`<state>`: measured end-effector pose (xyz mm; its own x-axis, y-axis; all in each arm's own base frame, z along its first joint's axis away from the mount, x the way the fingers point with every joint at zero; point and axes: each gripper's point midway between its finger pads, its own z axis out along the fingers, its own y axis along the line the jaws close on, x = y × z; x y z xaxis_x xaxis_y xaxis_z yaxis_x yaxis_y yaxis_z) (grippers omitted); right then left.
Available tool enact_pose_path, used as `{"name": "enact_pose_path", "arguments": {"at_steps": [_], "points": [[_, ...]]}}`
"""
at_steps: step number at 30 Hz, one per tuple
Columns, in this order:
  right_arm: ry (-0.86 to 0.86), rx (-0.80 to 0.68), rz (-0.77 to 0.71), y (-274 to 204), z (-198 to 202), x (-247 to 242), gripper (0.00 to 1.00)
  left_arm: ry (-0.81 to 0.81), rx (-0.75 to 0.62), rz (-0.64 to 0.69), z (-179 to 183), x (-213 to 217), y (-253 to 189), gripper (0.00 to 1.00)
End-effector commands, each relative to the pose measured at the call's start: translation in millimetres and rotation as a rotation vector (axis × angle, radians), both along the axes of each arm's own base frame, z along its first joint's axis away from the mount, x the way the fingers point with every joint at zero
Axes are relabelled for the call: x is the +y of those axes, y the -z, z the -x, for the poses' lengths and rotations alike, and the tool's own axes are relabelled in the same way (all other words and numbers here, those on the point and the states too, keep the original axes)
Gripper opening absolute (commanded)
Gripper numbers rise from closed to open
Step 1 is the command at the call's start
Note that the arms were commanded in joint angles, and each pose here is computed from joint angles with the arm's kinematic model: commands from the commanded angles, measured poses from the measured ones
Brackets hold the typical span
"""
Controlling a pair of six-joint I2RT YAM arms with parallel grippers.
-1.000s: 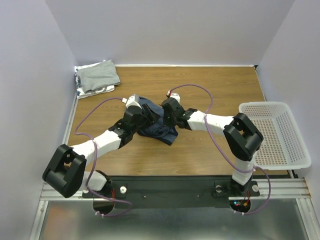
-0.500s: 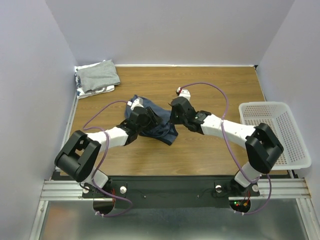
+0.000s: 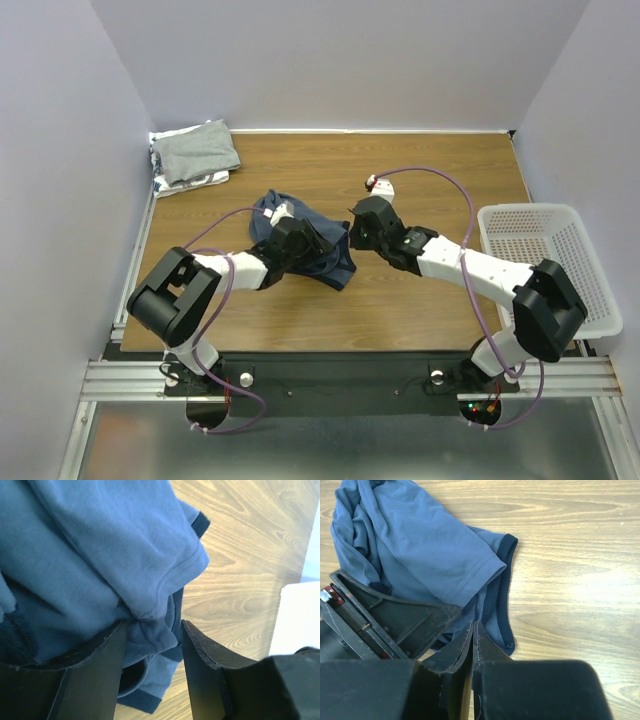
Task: Fold and stack the tank tops
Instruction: Flatten the tank top out
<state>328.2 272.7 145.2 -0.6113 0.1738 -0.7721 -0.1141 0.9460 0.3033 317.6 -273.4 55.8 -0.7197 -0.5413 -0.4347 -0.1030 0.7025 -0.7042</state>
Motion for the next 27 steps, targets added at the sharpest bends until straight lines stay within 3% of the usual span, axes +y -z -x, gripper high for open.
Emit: {"name": "enact_pose_path", "arguments": {"at_steps": [1, 15, 20, 23, 27], "points": [[0.038, -0.038, -0.033, -14.8, -2.1, -8.1, 0.08, -0.039, -0.092, 0.057, -23.0, -11.0, -31.3, 0.57], [0.035, -0.021, -0.052, -10.2, 8.0, -13.2, 0.08, -0.063, -0.073, 0.016, -32.1, -10.9, -16.5, 0.48], [0.024, -0.002, -0.059, -5.5, 10.8, -10.7, 0.08, -0.053, -0.101, 0.019, -40.9, -15.9, -27.2, 0.26], [0.019, 0.011, -0.066, -1.9, 14.2, -10.7, 0.13, -0.065, -0.144, 0.004, -54.2, -13.2, -48.3, 0.01], [0.023, 0.021, -0.070, 2.0, 17.0, -12.2, 0.15, -0.088, -0.222, -0.013, -70.0, -3.5, -87.1, 0.00]]}}
